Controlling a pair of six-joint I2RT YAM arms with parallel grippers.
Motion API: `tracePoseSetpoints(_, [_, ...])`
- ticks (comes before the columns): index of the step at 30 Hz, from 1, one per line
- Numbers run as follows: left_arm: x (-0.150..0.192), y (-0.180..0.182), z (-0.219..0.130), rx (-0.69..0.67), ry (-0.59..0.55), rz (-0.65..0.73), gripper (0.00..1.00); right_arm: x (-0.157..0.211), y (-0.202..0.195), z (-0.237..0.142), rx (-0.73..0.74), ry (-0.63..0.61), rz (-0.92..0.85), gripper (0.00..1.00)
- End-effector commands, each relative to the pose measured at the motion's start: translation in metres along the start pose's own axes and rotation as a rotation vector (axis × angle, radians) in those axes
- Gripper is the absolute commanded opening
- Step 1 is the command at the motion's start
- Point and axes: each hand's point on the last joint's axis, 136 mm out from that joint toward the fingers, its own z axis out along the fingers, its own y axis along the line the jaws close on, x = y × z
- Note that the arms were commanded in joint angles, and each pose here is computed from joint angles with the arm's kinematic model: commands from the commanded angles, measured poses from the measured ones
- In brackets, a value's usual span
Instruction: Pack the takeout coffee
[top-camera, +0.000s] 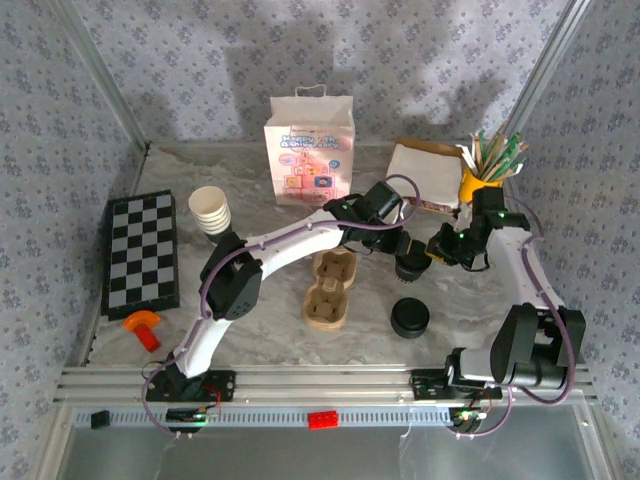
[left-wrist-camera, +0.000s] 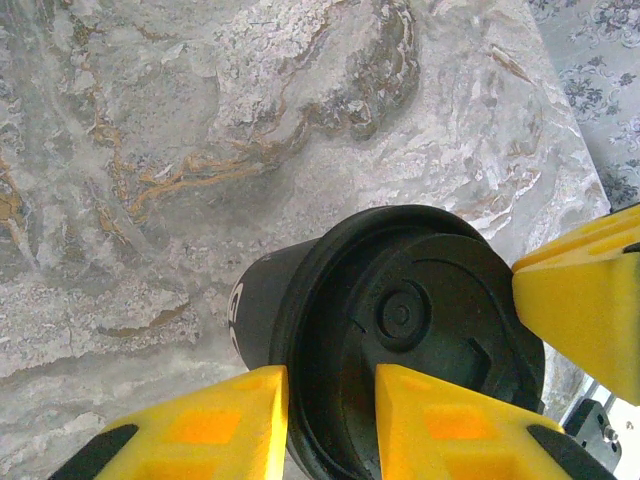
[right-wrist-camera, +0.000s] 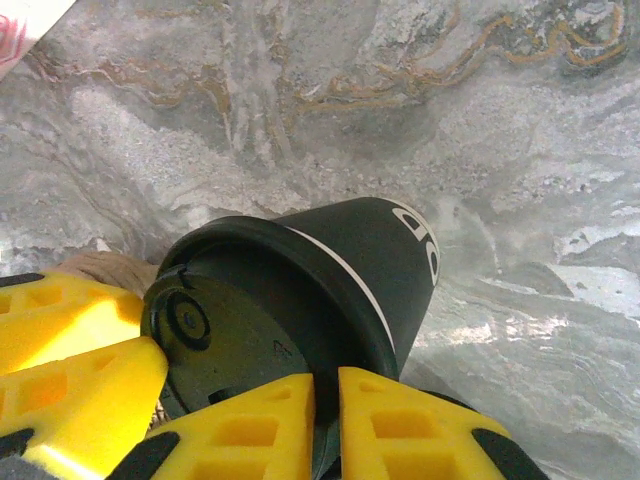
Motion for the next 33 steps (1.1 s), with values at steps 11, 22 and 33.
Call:
tracePoseSetpoints(11, [0.002, 0.008, 0.014, -0.04, 0.002, 0.048, 0.29, 0.035, -0.004, 0.003, -0.014, 0.05, 0.061, 0.16])
tracePoseSetpoints(22, [-0.039, -0.02, 0.006, 0.039, -0.089, 0.105, 0.3, 0.048, 0.03, -0.013, -0.14, 0.031, 0.079, 0.25])
tracePoseSetpoints(33, [-0.029, -0.015, -0.046, -0.033, -0.076, 0.038, 0.38, 0.018, 0.015, -0.028, -0.103, -0.023, 0.103, 0.31])
